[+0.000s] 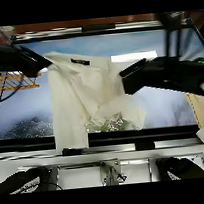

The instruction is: Fold the shirts.

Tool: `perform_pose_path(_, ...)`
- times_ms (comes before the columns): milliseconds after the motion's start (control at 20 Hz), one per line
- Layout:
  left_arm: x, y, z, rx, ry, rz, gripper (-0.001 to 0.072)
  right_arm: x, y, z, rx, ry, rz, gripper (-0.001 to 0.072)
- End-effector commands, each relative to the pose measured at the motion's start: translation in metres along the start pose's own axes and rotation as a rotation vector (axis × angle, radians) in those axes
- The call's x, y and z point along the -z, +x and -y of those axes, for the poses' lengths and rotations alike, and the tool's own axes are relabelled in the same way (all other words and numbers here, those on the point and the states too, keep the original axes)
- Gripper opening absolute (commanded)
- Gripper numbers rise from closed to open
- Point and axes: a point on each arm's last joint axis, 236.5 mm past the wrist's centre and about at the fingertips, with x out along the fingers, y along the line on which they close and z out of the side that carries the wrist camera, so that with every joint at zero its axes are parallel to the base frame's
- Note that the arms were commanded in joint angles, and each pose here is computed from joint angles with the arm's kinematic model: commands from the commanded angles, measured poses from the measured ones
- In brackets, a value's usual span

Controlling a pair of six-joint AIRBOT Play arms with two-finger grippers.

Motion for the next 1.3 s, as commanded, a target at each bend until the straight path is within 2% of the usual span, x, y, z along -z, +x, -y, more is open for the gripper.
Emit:
perform_pose_path(0,0.069,0.07,-0.027,0.046,-0.091,-0.241,0.005,0.055,0.077,0.022,0.014,0.125,-0.271,0.0074)
perform_pose_path(100,0.099,0.087,-0.055,-0.01,-0.105,-0.355,0.005,0.083,0.113,0.044,0.077,0.177,-0.38,0.0075)
perform_pose_path(200,0.128,0.099,-0.081,-0.061,-0.118,-0.456,0.005,0.108,0.141,0.049,0.073,0.218,-0.469,0.0074)
perform_pose_path(300,0.156,0.11,-0.088,-0.028,-0.17,-0.546,0.0051,0.131,0.156,0.045,0.053,0.241,-0.553,0.0075)
perform_pose_path(350,0.167,0.115,-0.087,-0.01,-0.188,-0.588,0.0075,0.14,0.16,0.044,0.054,0.228,-0.584,0.0074)
perform_pose_path(400,0.177,0.118,-0.086,0.008,-0.201,-0.628,0.0136,0.143,0.163,0.042,0.055,0.216,-0.597,0.0074)
perform_pose_path(550,0.188,0.124,-0.082,0.03,-0.254,-0.674,0.0422,0.149,0.164,0.034,0.063,0.161,-0.617,0.0074)
perform_pose_path(600,0.186,0.125,-0.079,0.041,-0.269,-0.666,0.0482,0.152,0.164,0.031,0.06,0.154,-0.626,0.0074)
perform_pose_path(850,0.191,0.138,-0.077,0.025,-0.407,-0.658,0.0491,0.156,0.162,0.024,0.05,0.148,-0.646,0.0074)
perform_pose_path(900,0.198,0.141,-0.076,0.014,-0.461,-0.674,0.056,0.156,0.162,0.024,0.05,0.149,-0.646,0.0074)
perform_pose_path(950,0.207,0.144,-0.073,0.006,-0.511,-0.698,0.0593,0.156,0.162,0.024,0.05,0.15,-0.646,0.0074)
perform_pose_path(1250,0.195,0.156,-0.076,-0.066,-0.562,-0.579,0.0593,0.156,0.162,0.025,0.054,0.151,-0.645,0.0075)
